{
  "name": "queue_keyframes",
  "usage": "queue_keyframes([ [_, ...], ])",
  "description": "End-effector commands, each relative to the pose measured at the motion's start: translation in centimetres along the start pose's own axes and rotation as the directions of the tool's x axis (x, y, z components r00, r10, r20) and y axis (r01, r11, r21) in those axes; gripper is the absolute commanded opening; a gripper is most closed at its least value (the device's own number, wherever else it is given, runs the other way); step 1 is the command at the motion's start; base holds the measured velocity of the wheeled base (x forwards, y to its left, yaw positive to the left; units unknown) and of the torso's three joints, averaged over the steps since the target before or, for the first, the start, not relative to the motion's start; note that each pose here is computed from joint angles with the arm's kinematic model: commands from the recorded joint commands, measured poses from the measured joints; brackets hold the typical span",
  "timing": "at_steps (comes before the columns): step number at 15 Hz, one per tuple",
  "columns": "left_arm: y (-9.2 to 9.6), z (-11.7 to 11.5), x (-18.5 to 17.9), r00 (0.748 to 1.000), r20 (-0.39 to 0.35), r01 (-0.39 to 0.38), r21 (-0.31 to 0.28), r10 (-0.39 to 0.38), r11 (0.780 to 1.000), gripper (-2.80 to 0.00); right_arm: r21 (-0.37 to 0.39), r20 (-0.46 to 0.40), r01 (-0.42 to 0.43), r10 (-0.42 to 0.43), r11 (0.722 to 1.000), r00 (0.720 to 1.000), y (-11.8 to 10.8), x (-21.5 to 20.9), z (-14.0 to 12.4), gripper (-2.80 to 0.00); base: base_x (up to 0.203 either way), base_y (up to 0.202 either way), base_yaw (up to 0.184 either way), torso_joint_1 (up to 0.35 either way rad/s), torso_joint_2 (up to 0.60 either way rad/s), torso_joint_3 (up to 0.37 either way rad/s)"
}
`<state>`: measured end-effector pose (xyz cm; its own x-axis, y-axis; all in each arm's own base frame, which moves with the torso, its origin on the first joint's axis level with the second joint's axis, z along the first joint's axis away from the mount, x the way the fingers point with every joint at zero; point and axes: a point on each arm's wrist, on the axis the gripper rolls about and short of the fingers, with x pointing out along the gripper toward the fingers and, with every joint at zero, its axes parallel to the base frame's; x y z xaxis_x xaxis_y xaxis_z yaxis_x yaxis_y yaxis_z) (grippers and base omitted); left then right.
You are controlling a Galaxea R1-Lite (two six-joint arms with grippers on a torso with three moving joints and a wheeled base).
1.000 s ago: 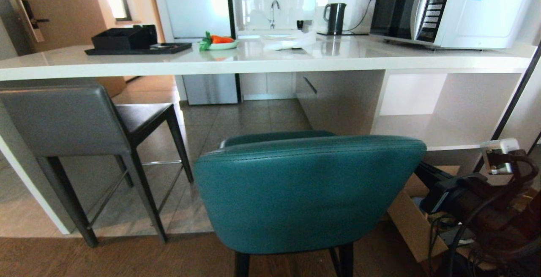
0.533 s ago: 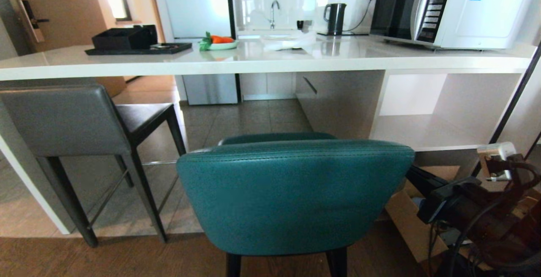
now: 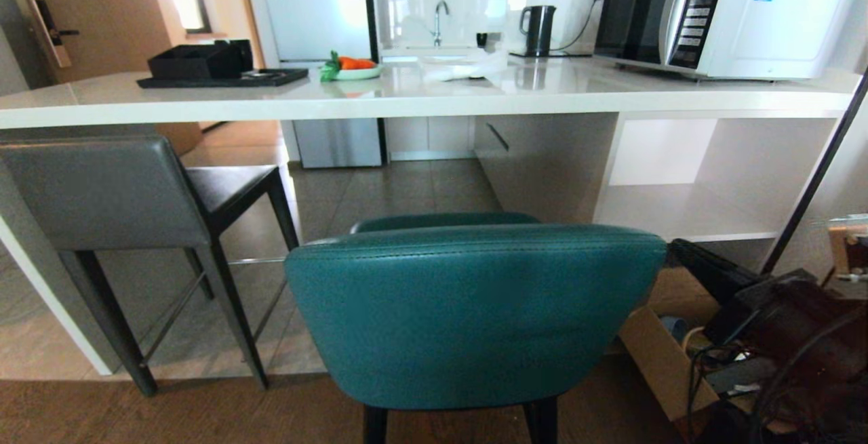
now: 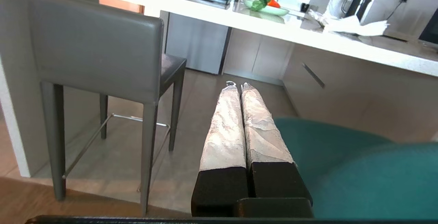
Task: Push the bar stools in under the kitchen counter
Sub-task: Pull the gray chair out from under the dining table
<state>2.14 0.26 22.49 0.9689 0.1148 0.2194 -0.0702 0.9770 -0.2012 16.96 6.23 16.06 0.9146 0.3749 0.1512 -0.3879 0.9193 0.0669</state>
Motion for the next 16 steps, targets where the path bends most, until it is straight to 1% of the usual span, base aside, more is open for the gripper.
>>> queue_keyframes([
  [1, 0.1, 1.3, -1.4, 0.997, 0.076, -0.005, -0.009, 0.006, 1.000, -2.80, -0.014, 0.116, 0.010, -0.009, 1.000, 0.993, 0.1, -2.8, 3.1, -2.80, 0.000, 0.000, 0.000, 0.000, 0.00, 0.000],
  [3, 0.1, 2.2, -2.1, 0.991, 0.131, -0.015, 0.042, 0.009, 0.999, -2.80, -0.021, 0.151, 0.027, -0.023, 0.999, 0.988, 0.2, -5.4, 5.5, -2.80, 0.000, 0.000, 0.000, 0.000, 0.00, 0.000],
  [4, 0.2, 2.7, -2.6, 0.988, 0.156, -0.017, 0.064, 0.006, 0.998, -2.80, -0.024, 0.155, 0.050, -0.046, 0.998, 0.987, 0.3, -6.9, 6.7, -2.80, 0.000, 0.000, 0.000, 0.000, 0.00, 0.000],
  [6, 0.2, 3.5, -3.3, 0.979, 0.204, -0.029, 0.088, 0.011, 0.996, -2.80, -0.032, 0.159, 0.120, -0.114, 0.992, 0.981, 0.3, -10.2, 8.9, -2.80, 0.000, 0.000, 0.000, 0.000, 0.00, 0.000],
  [7, 0.1, 3.8, -3.6, 0.976, 0.218, -0.039, 0.096, 0.017, 0.995, -2.80, -0.036, 0.159, 0.151, -0.143, 0.988, 0.977, 0.5, -12.1, 9.6, -2.80, 0.000, 0.000, 0.000, 0.000, 0.00, 0.000],
  [8, 0.0, 4.0, -3.9, 0.974, 0.228, -0.031, 0.111, 0.005, 0.993, -2.80, -0.040, 0.154, 0.179, -0.171, 0.983, 0.973, 0.8, -13.9, 10.3, -2.80, 0.000, 0.000, 0.000, 0.000, 0.00, 0.000],
  [10, -0.2, 3.8, -5.0, 0.970, 0.242, -0.019, 0.158, -0.020, 0.987, -2.80, -0.050, 0.157, 0.247, -0.237, 0.968, 0.959, 1.7, -16.8, 12.4, -2.80, 0.000, 0.000, 0.000, 0.000, 0.00, 0.000],
  [11, -0.3, 3.5, -5.7, 0.971, 0.238, -0.010, 0.183, -0.035, 0.983, -2.80, -0.061, 0.163, 0.288, -0.275, 0.956, 0.947, 2.3, -18.2, 13.1, -2.80, 0.000, 0.000, 0.000, 0.000, 0.00, 0.000],
  [12, -0.4, 3.1, -6.2, 0.972, 0.228, 0.010, 0.207, -0.059, 0.978, -2.80, -0.074, 0.170, 0.318, -0.303, 0.945, 0.938, 3.0, -19.2, 13.2, -2.80, 0.000, 0.000, 0.000, 0.000, 0.00, 0.000],
  [13, -0.4, 3.1, -6.3, 0.972, 0.224, 0.016, 0.211, -0.064, 0.977, -2.80, -0.096, 0.183, 0.328, -0.308, 0.940, 0.934, 3.8, -20.4, 13.0, -2.80, 0.000, 0.000, 0.000, 0.000, 0.00, 0.000],
  [14, -0.4, 2.6, -6.1, 0.975, 0.211, 0.018, 0.214, -0.064, 0.977, -2.80, -0.132, 0.186, 0.322, -0.296, 0.937, 0.937, 4.6, -21.3, 12.5, -2.80, 0.000, 0.000, 0.000, 0.000, 0.00, 0.000],
  [16, 0.0, 0.9, -5.5, 0.987, 0.145, 0.031, 0.237, -0.067, 0.971, -2.80, -0.161, 0.202, 0.313, -0.280, 0.936, 0.939, 5.2, -21.9, 13.1, -2.80, 0.000, 0.000, 0.000, 0.000, 0.00, 0.000],
])
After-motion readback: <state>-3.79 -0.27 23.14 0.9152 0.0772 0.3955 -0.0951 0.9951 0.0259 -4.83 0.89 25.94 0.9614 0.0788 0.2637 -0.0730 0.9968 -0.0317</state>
